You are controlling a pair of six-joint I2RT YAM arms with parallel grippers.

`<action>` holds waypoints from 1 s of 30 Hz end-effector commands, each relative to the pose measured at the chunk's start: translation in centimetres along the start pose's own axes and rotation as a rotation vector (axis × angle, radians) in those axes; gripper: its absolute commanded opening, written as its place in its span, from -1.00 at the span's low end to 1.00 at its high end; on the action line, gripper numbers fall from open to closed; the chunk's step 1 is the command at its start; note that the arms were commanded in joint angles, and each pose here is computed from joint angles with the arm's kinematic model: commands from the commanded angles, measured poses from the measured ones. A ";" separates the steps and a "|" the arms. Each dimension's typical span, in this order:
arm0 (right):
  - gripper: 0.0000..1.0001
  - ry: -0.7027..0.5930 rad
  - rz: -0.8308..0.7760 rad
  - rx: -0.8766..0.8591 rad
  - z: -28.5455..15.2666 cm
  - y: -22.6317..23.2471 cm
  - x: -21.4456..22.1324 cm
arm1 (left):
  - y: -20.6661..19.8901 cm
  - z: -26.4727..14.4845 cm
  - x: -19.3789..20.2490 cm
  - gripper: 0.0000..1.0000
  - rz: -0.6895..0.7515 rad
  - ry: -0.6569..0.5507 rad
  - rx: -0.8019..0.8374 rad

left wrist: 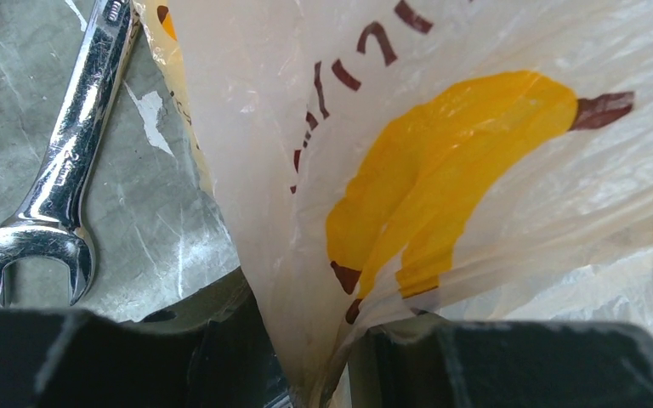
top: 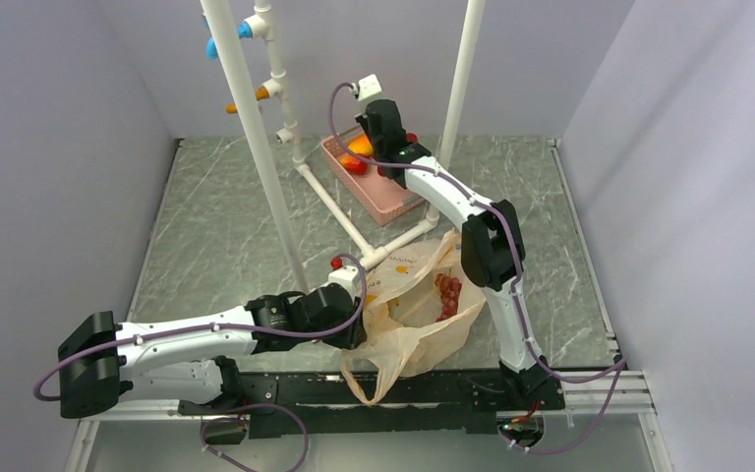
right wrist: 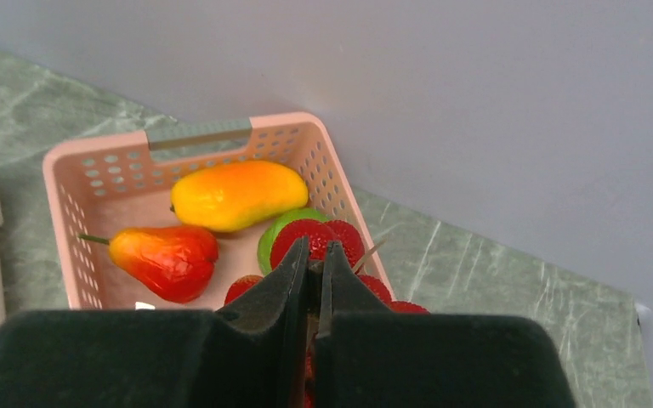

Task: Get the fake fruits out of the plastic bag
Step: Place the fake fruit in the bin.

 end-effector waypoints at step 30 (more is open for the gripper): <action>0.30 -0.027 0.512 -0.406 -26.8 -7.1 -10.3 | -3.8 -0.9 -3.0 -0.17 -0.042 -0.120 0.045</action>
Point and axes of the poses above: each gripper's point midway between its finger pads, its own z axis out along the fingers, its own y axis along the line the jaws close on, x = y × z, the point moved 6 cm from there along -z, back along the fingers, and after that the axes turned 11 degrees about -z, right-handed, at the moved point
